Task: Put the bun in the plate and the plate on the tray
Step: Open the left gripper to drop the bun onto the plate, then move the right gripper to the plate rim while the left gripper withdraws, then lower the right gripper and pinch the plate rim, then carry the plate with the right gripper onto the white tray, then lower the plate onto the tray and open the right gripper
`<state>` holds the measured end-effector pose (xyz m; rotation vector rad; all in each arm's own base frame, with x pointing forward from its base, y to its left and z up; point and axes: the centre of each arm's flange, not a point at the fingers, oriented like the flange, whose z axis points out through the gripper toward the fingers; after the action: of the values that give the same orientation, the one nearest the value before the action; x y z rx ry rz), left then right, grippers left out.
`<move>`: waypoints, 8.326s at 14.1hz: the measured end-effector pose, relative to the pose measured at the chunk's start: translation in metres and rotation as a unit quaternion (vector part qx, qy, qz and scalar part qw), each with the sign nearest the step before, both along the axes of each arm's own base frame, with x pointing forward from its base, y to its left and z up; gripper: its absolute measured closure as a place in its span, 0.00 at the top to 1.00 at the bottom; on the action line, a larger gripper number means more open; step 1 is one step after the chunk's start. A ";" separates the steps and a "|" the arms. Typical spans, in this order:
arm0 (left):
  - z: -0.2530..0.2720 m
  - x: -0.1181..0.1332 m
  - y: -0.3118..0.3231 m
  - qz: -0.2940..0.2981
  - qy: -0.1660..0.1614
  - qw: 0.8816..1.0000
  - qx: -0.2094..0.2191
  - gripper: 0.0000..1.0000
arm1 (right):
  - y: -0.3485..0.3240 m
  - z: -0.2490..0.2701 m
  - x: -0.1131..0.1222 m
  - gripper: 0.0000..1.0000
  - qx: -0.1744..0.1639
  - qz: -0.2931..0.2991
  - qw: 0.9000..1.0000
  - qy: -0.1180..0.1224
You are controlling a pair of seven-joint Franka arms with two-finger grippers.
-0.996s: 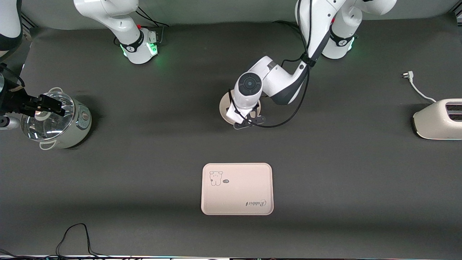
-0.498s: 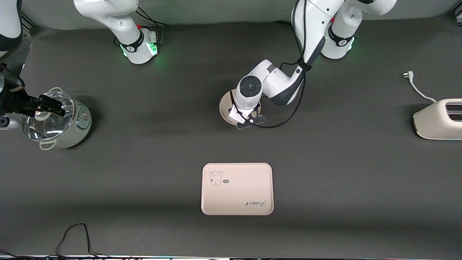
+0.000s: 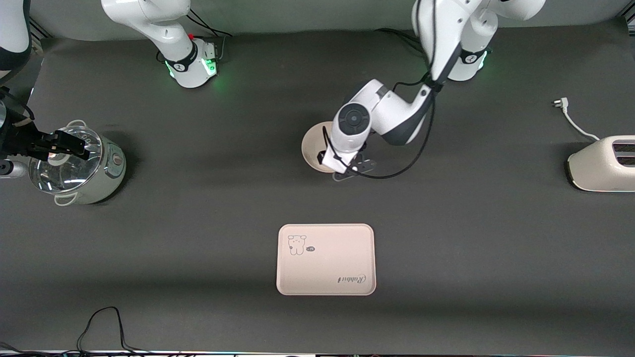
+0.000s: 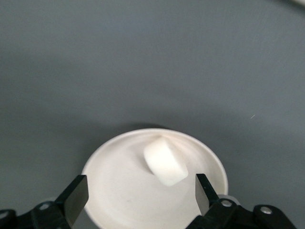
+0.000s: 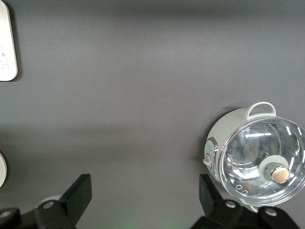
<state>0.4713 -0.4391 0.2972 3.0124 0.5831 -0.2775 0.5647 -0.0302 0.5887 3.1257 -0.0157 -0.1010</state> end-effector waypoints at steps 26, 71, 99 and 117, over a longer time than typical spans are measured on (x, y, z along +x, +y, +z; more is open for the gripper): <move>0.255 0.091 0.468 -0.107 -0.034 0.992 0.054 1.00 | 0.452 -0.025 -0.147 1.00 0.078 -0.002 0.997 0.005; 0.241 0.083 0.461 -0.117 -0.022 0.992 0.049 1.00 | 0.456 -0.391 -0.188 0.04 0.073 -0.029 0.995 -0.061; 0.240 0.082 0.460 -0.119 -0.017 0.992 0.048 1.00 | 0.430 -0.264 0.094 0.04 0.201 -0.110 0.968 -0.099; 0.240 0.081 0.460 -0.119 -0.016 0.992 0.047 1.00 | 0.423 -0.391 0.124 0.55 0.177 -0.127 0.970 -0.109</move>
<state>0.5528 0.0205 0.5369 3.1731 0.2396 -0.2185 0.6883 0.3929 0.1974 3.4523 -0.4502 0.2676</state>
